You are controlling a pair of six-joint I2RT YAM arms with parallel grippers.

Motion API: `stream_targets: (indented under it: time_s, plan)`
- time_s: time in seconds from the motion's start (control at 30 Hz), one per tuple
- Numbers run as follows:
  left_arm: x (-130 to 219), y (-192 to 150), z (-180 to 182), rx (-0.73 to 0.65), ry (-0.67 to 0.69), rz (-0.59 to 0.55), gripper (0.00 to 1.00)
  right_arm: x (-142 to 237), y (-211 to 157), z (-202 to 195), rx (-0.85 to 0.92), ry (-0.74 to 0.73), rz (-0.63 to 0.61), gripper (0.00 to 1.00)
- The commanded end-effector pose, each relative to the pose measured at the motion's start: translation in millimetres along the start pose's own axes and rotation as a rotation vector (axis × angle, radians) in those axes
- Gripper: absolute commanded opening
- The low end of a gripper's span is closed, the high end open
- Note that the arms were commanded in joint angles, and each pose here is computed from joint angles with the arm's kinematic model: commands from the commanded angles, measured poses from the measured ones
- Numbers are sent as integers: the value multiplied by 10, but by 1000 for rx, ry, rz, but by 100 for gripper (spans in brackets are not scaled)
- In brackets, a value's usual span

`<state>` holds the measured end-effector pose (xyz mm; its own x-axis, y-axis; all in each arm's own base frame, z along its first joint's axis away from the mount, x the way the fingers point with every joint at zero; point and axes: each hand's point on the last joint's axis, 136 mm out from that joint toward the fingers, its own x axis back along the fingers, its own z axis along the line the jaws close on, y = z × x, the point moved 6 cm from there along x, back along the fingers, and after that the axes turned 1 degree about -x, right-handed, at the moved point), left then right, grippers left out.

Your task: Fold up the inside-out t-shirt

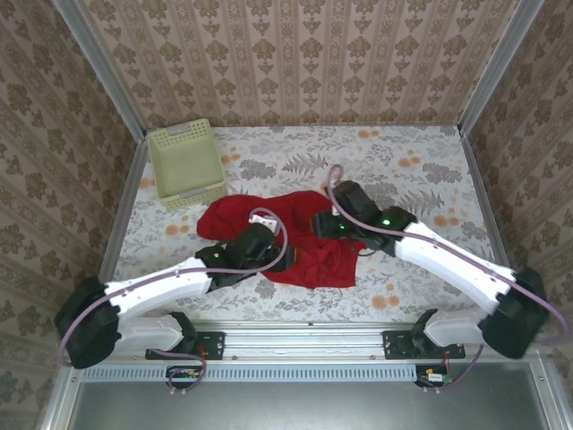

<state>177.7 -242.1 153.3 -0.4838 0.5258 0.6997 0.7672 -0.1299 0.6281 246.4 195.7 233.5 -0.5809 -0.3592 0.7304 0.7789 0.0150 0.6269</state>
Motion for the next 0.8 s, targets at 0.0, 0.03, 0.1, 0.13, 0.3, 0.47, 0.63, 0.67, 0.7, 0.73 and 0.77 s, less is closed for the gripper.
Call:
stream_targets:
  time_s: [0.0,0.03,0.1,0.13,0.3,0.47,0.63,0.67,0.7,0.73,0.77]
  plan:
    - [-179,7,-147,82,-60,32,67,-13,-302,-349,-53,-110,29,53]
    - [-236,8,-150,95,-55,39,67,-15,-378,-414,-66,-121,31,53]
    - [-334,51,-180,118,-55,40,68,-8,-543,-523,-86,-136,41,53]
    - [-367,74,-181,131,-52,36,68,-4,-605,-559,-93,-142,44,53]
    - [-564,114,-114,205,-29,58,63,9,-789,-695,-123,-161,26,54]
    - [-690,98,-101,224,-29,79,59,16,-878,-749,-132,-164,25,55]
    - [-780,84,-159,213,-52,103,48,-57,-927,-765,-136,-169,44,57]
    - [-784,79,-164,210,-53,108,45,-78,-936,-764,-136,-170,51,57]
    - [-787,76,-161,208,-52,108,39,-100,-946,-764,-135,-170,57,57]
    - [-782,77,-157,205,-53,107,35,-125,-954,-759,-138,-165,60,57]
    - [-776,76,-163,202,-57,106,32,-148,-958,-748,-140,-156,62,57]
